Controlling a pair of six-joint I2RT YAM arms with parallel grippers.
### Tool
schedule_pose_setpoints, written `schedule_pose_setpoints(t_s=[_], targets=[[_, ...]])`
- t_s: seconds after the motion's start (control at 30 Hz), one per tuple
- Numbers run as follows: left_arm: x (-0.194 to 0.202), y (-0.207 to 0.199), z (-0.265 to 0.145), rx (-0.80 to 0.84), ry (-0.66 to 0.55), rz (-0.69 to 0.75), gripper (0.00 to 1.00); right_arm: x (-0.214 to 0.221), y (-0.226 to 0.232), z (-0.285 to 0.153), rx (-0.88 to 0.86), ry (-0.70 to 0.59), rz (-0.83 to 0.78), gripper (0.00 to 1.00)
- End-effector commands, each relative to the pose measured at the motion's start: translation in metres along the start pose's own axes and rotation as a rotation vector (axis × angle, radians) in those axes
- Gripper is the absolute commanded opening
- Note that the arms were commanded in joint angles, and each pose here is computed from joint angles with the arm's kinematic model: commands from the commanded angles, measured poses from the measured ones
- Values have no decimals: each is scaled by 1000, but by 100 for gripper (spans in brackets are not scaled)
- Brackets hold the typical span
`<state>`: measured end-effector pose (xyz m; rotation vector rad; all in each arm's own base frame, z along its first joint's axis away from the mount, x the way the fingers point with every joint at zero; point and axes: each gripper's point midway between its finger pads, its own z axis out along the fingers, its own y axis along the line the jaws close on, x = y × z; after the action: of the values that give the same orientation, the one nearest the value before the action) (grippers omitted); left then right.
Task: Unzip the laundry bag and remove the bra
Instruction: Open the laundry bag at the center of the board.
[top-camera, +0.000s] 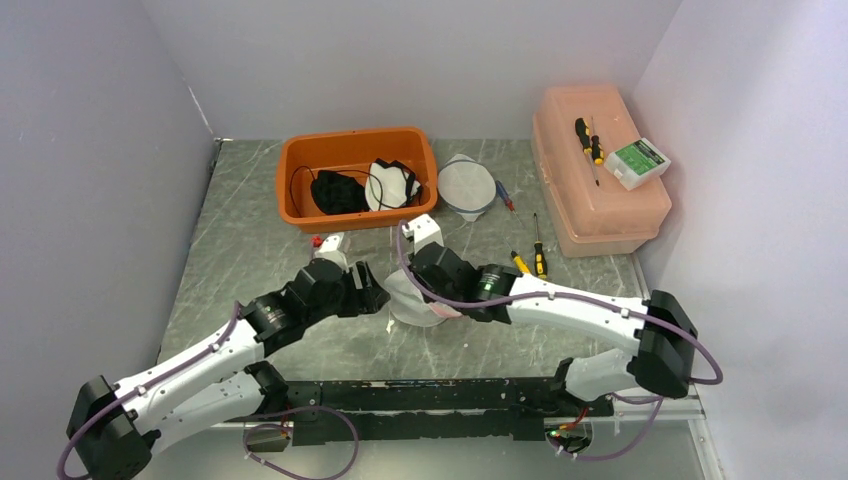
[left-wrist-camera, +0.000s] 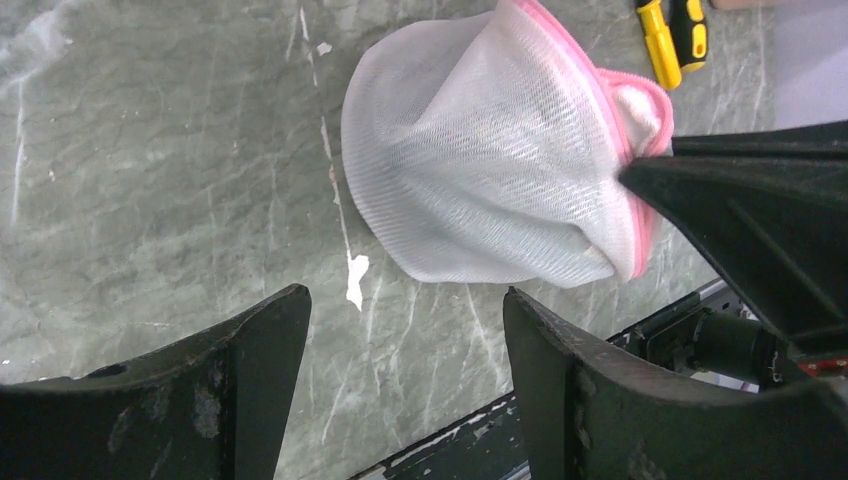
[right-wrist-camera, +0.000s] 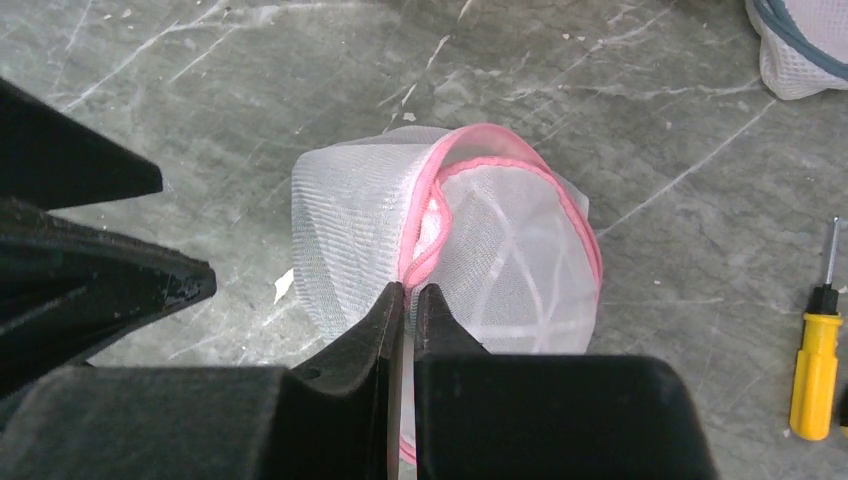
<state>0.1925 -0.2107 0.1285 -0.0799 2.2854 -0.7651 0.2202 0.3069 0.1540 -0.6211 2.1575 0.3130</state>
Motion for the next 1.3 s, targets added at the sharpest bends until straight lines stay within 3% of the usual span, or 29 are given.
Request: schedule_pose_setpoints(t_s=[0.0,0.3,0.57,0.73,0.97,1.27], targets=[[-35,-38,-7,112,-83,0,76,-21,7,-17,-59,-106,19,0],[-45,-68,9,186,-55,4,85,-13,5,-37,-143,-168,25,0],[-42,-66,36,122,30,-8,89,-7,-2,-59,-198,-246,51,0],[-40,-64,53,64,95,39,86,-9,1,-73,-260,-299,49,0],[-28,-60,66,47,166,78,70,-16,-15,-82,-206,-362,89,0],[-14,-37,55,-2,184,109,74,-39,-24,-101,-206,-487,165,0]])
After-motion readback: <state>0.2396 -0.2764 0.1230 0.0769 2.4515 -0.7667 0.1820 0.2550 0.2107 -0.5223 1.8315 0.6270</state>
